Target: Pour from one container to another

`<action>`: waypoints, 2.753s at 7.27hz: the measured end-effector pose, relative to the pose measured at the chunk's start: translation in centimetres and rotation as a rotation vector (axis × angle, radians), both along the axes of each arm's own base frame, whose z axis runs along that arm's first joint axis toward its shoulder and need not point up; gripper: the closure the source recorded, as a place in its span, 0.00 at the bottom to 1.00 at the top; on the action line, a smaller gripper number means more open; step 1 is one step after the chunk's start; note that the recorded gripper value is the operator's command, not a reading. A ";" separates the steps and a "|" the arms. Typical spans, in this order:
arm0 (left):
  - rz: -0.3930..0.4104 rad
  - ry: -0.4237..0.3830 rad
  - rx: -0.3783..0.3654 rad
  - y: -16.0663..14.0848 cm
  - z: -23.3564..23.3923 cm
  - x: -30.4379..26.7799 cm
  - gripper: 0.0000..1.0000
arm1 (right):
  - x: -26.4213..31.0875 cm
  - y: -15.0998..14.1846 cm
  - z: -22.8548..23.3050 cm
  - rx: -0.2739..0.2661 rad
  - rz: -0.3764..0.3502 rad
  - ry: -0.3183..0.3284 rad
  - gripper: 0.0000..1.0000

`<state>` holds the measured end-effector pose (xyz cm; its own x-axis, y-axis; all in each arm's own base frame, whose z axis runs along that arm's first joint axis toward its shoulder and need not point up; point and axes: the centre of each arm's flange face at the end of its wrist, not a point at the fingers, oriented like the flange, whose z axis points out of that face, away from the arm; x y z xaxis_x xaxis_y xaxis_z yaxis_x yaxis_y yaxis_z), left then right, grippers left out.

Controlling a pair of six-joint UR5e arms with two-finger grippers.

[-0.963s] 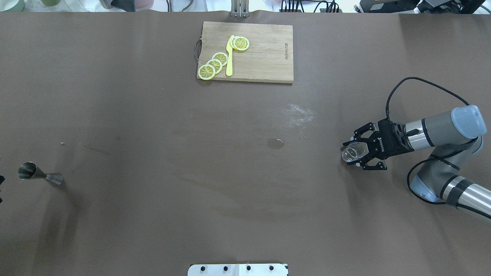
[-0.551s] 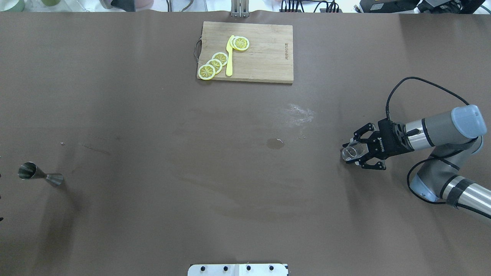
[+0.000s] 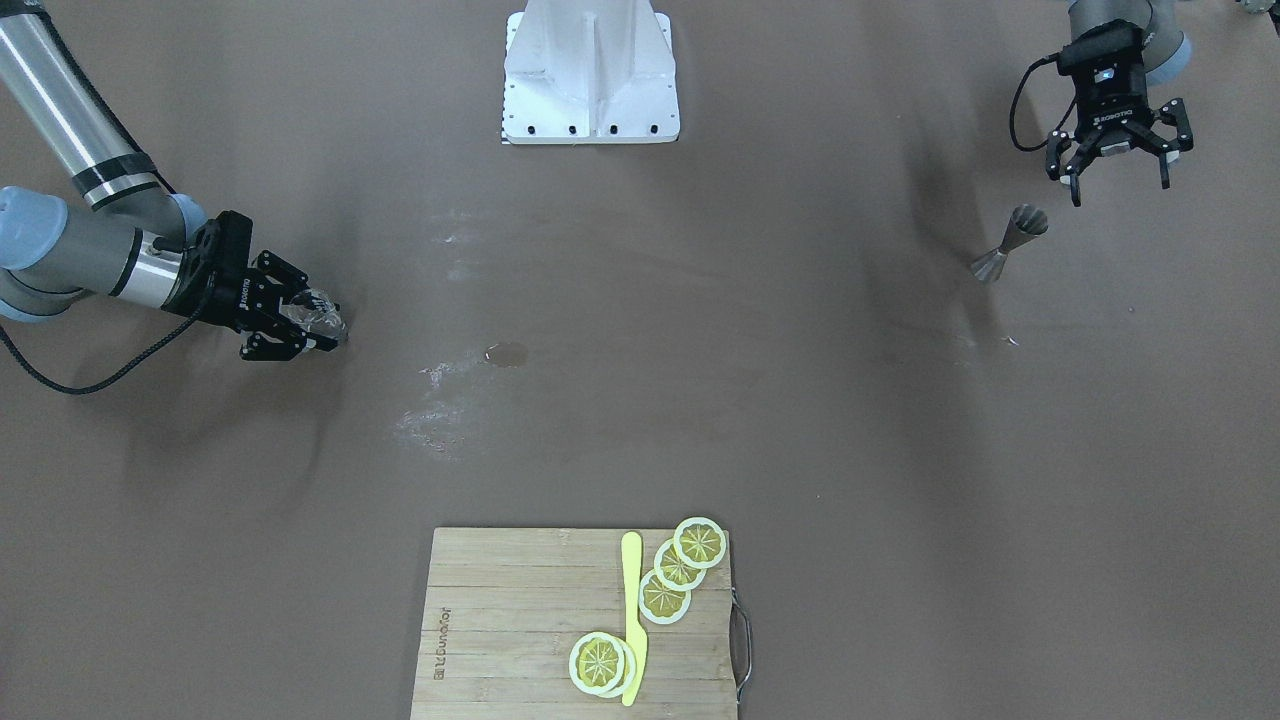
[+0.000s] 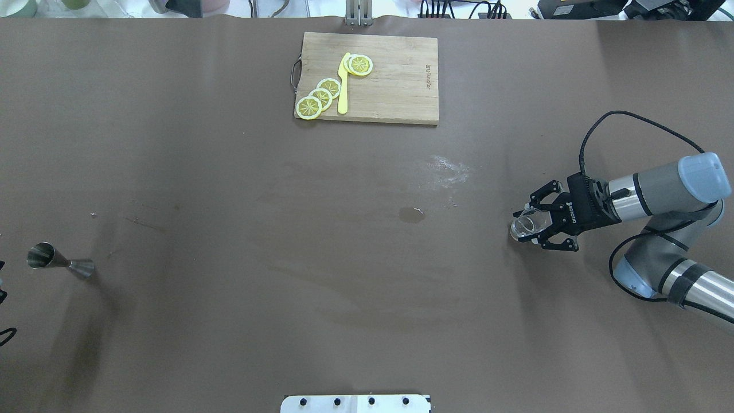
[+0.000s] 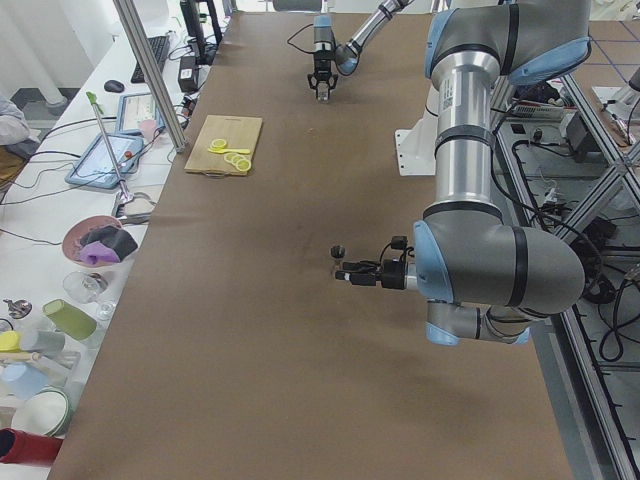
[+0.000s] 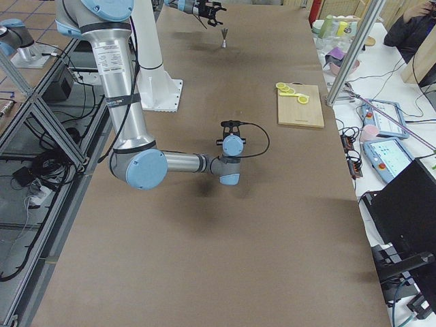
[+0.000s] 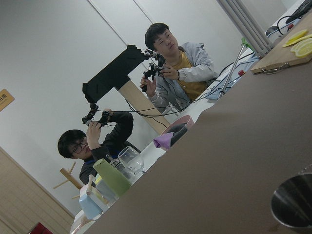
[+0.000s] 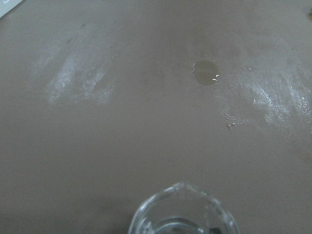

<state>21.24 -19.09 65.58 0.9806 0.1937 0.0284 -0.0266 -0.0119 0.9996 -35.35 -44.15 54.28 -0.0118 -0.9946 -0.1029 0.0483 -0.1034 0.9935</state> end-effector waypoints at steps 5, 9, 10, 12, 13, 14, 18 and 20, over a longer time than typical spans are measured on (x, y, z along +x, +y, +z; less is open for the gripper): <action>-0.022 0.052 0.036 0.7 1.6 2.1 0.03 | 1.9 -3.5 -2.6 -0.027 0.023 -0.022 1.00; 0.041 0.490 -0.111 1.0 1.8 2.8 0.03 | 3.3 -9.2 -8.4 -0.044 0.008 -0.009 1.00; 0.053 0.580 -0.144 1.2 1.6 3.1 0.03 | 4.1 -10.4 -9.7 -0.063 0.010 0.000 1.00; 0.082 0.700 -0.189 1.9 1.2 3.8 0.03 | 5.6 -11.3 -13.7 -0.103 0.023 0.021 1.00; 0.092 0.743 -0.203 2.3 1.0 4.2 0.03 | 6.2 -11.2 -15.9 -0.117 0.033 0.029 1.00; 0.096 0.765 -0.210 2.5 1.0 4.5 0.03 | 6.9 -10.7 -17.5 -0.117 0.047 0.030 1.00; 0.124 0.770 -0.223 3.7 0.9 6.1 0.03 | 8.7 -8.4 -19.7 -0.084 0.118 0.016 1.00; 0.131 0.733 -0.213 4.1 0.5 6.9 0.05 | 8.0 -7.2 -20.7 -0.078 0.181 0.050 1.00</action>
